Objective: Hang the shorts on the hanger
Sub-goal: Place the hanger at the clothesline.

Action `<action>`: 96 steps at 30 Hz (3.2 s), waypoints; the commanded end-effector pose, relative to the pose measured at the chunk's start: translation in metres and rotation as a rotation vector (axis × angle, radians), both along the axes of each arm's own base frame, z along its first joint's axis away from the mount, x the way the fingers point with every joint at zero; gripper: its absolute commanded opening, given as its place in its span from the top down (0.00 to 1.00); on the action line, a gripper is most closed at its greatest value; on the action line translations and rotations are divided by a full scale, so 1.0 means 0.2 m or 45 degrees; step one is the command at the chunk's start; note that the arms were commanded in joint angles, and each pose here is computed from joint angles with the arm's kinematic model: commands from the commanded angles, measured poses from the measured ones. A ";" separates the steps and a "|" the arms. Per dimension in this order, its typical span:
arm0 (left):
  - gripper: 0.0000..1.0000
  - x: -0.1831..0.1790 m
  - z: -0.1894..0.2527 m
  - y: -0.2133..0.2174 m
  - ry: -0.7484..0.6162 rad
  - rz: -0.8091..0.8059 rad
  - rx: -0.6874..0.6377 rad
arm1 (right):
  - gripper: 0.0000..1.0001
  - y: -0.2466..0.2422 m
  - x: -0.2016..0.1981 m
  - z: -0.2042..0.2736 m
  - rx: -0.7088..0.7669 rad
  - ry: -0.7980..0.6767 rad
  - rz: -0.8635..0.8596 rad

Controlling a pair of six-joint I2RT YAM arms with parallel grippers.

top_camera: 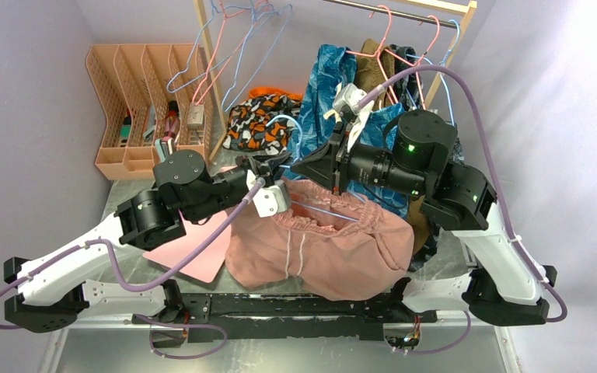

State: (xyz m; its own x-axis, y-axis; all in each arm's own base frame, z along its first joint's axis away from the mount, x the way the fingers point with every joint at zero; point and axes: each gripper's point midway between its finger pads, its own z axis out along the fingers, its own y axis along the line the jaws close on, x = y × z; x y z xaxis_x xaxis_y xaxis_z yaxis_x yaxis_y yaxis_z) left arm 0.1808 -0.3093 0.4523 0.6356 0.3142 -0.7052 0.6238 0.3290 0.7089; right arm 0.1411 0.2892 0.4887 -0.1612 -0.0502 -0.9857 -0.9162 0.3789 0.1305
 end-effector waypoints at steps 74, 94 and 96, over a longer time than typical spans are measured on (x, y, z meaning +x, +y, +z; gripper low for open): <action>0.01 0.06 -0.82 0.69 0.704 0.717 -0.668 | 1.00 -0.43 0.19 -0.23 -0.213 0.198 -0.641; 0.04 0.60 -1.04 0.79 1.343 1.048 -0.841 | 1.00 -0.23 0.54 -0.30 -0.196 0.072 -0.898; 0.04 0.59 -1.01 0.85 1.286 1.101 -0.855 | 1.00 -0.22 0.55 -0.16 -0.119 0.037 -0.900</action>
State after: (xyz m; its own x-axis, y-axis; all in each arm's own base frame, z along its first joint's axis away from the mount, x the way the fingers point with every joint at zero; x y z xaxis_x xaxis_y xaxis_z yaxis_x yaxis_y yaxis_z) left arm 0.3039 -0.1418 0.2127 -0.4674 -0.1706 -0.8674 0.1767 0.9434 -0.2808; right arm 0.2289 0.2438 0.3962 -0.3503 -0.1634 -0.9223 -0.5133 0.8571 0.0432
